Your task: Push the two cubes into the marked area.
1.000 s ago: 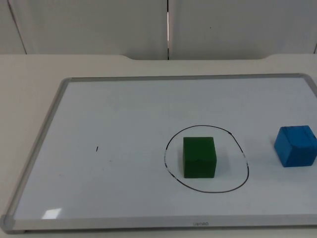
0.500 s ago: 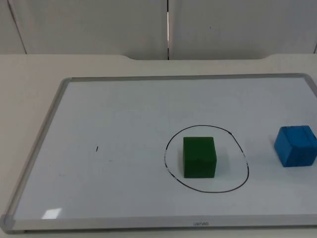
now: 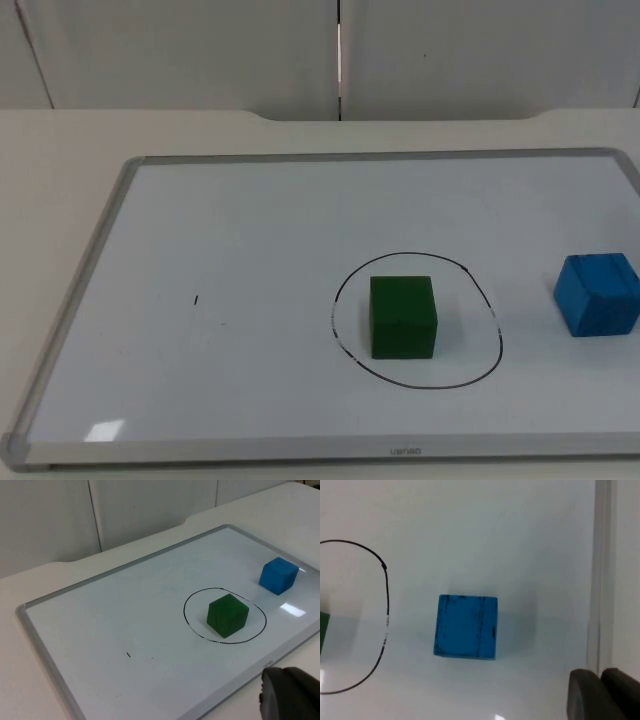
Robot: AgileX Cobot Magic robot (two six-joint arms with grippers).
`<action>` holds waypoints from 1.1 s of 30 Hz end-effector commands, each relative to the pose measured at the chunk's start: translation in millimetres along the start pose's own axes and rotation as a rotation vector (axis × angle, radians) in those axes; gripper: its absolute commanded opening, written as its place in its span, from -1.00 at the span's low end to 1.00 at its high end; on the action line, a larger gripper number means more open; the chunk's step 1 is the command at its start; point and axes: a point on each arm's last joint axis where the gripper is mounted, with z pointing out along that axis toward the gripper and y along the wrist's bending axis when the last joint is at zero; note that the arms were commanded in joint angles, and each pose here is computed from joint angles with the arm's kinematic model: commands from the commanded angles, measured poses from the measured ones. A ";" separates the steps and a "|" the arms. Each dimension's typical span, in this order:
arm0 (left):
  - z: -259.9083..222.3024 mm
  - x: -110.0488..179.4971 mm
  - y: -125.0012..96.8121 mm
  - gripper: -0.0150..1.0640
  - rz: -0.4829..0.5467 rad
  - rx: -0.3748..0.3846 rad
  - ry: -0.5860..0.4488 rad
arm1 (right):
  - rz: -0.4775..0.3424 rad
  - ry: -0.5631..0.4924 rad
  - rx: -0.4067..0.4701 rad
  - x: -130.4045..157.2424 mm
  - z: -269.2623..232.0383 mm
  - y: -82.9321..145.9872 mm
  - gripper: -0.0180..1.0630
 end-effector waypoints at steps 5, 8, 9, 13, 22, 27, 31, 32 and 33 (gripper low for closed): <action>0.0 0.7 0.3 -0.98 -0.004 0.000 -0.003 | 0.001 -0.029 0.003 -6.5 24.6 -1.4 -0.86; 0.0 0.7 0.3 -0.98 -0.004 0.000 -0.003 | -0.005 -0.015 0.006 -5.6 39.7 -1.7 -0.86; 0.0 0.7 0.3 -0.98 -0.004 0.000 -0.003 | -0.005 -0.015 0.006 -5.6 39.7 -1.7 -0.86; 0.0 0.7 0.3 -0.98 -0.004 0.000 -0.003 | 0.002 0.032 0.005 0.0 64.3 -1.8 -0.86; 0.0 0.7 0.3 -0.98 -0.004 0.000 -0.003 | 0.002 0.112 0.008 12.8 96.3 -2.4 -0.86; 0.0 0.7 0.3 -0.98 -0.004 0.000 -0.003 | 0.002 0.132 0.008 17.0 106.0 -2.5 -0.86; 0.0 0.7 0.3 -0.98 -0.004 0.000 -0.003 | 0.009 0.139 0.008 18.6 109.4 -2.5 -0.86; 0.0 0.7 0.3 -0.98 -0.004 0.000 -0.003 | 0.009 0.137 0.008 18.4 109.5 -2.5 -0.86; 0.0 0.7 0.3 -0.98 -0.004 0.000 -0.003 | 0.009 0.137 0.008 18.4 109.5 -2.5 -0.86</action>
